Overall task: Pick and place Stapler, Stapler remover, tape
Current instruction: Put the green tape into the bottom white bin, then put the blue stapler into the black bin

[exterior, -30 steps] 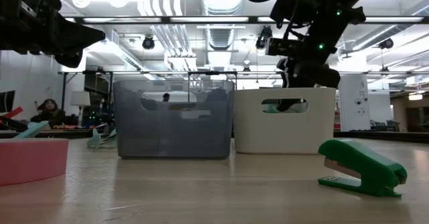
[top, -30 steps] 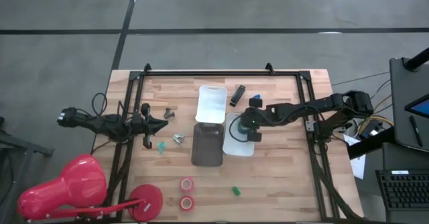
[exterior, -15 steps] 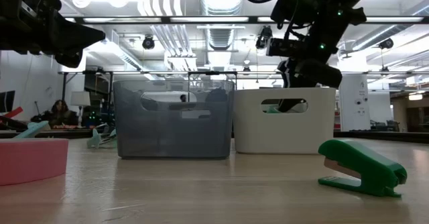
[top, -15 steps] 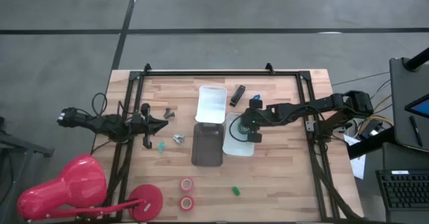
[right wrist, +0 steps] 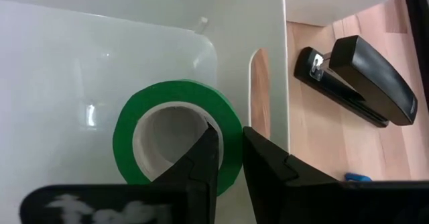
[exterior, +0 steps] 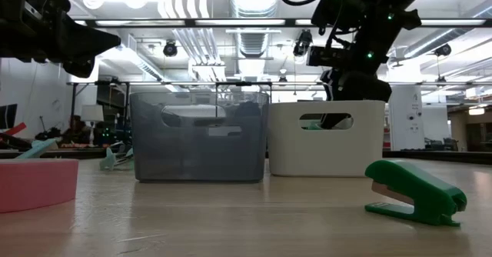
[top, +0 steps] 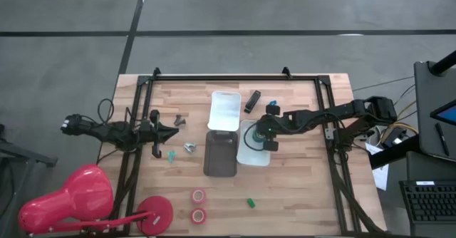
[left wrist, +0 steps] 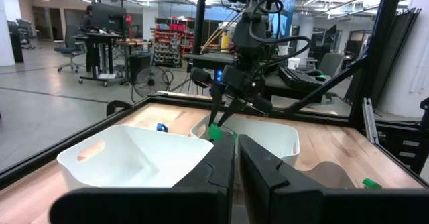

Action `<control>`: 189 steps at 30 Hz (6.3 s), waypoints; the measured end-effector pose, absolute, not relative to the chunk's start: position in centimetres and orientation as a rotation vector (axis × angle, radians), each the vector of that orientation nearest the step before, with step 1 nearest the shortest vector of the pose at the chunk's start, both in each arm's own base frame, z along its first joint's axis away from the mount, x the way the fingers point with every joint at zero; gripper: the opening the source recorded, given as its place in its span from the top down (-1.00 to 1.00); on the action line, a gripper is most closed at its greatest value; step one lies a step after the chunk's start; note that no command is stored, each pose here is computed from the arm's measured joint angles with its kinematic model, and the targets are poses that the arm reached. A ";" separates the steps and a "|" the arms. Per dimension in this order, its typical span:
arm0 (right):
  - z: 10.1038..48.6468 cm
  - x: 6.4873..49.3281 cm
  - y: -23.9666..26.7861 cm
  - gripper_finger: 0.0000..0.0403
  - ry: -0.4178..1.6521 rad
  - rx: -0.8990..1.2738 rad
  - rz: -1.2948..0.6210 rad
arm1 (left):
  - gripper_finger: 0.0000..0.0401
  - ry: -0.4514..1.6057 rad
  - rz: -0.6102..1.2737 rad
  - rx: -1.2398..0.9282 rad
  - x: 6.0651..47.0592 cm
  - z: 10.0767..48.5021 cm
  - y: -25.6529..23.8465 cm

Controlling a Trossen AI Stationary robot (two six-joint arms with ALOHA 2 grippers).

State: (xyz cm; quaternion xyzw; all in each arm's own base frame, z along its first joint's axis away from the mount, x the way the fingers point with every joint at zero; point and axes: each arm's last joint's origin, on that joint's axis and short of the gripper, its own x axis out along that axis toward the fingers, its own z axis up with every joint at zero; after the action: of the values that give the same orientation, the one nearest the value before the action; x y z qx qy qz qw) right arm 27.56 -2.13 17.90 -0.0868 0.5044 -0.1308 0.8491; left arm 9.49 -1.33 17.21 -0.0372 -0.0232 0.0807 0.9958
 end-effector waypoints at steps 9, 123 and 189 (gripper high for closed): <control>17.9 27.6 -2.1 0.45 1.059 -0.183 -0.276 | 0.88 -0.046 0.162 -0.075 9.5 17.2 -1.3; 29.2 24.1 8.7 0.96 0.879 -0.089 -0.006 | 0.88 -0.047 0.162 -0.075 9.5 17.2 -1.3; 18.3 22.0 -19.5 -0.30 1.305 -0.192 -0.168 | 0.88 -0.045 0.162 -0.074 9.6 17.1 -1.3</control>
State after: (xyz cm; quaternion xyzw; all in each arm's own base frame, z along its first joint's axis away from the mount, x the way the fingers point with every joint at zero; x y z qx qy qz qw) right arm 22.00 -19.49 18.33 -0.0889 0.6053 -0.0778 0.7872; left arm 9.55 -1.34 17.12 -0.0370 -0.0225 0.0807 0.9958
